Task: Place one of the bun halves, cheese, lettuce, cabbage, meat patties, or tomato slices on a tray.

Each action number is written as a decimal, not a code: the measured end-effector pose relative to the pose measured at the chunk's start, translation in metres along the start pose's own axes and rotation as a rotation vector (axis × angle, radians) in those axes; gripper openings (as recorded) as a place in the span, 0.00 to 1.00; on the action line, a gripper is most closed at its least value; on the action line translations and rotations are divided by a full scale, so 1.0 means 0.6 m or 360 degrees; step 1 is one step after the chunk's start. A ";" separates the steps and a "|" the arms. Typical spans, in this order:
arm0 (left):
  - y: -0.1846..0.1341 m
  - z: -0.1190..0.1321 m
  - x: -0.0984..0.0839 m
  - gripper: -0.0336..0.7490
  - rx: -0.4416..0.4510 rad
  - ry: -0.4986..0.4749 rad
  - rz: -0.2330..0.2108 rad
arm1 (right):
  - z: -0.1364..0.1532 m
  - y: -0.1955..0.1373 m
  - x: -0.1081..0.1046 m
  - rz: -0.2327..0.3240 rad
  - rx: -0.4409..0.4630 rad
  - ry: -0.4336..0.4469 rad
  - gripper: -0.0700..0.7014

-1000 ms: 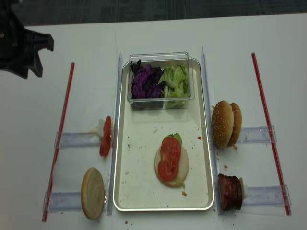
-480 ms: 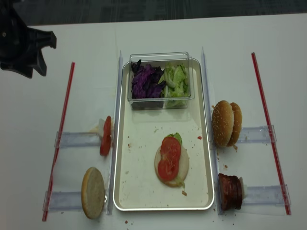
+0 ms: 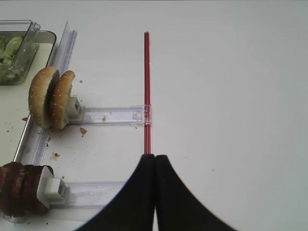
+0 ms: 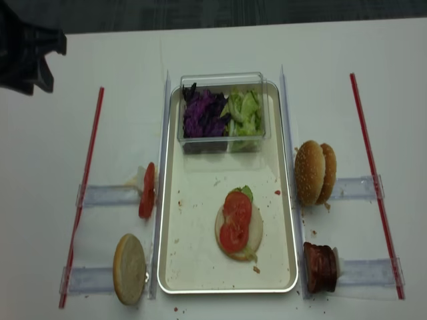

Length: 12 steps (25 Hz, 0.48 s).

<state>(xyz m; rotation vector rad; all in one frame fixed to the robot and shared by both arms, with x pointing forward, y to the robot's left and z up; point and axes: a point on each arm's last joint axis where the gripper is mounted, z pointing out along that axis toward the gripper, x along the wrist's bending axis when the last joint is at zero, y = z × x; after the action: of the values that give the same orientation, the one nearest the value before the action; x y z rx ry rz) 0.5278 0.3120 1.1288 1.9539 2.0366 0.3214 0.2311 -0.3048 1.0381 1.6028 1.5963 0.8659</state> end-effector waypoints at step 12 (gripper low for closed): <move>-0.098 -0.054 -0.004 0.35 -0.0071 0.0000 0.0006 | 0.000 0.000 0.000 0.0000 0.0000 0.0000 0.10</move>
<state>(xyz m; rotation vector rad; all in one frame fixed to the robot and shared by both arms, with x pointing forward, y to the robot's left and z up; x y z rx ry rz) 0.4615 0.3082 1.1379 1.9315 2.0083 0.3646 0.2311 -0.3048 1.0381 1.6028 1.5963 0.8659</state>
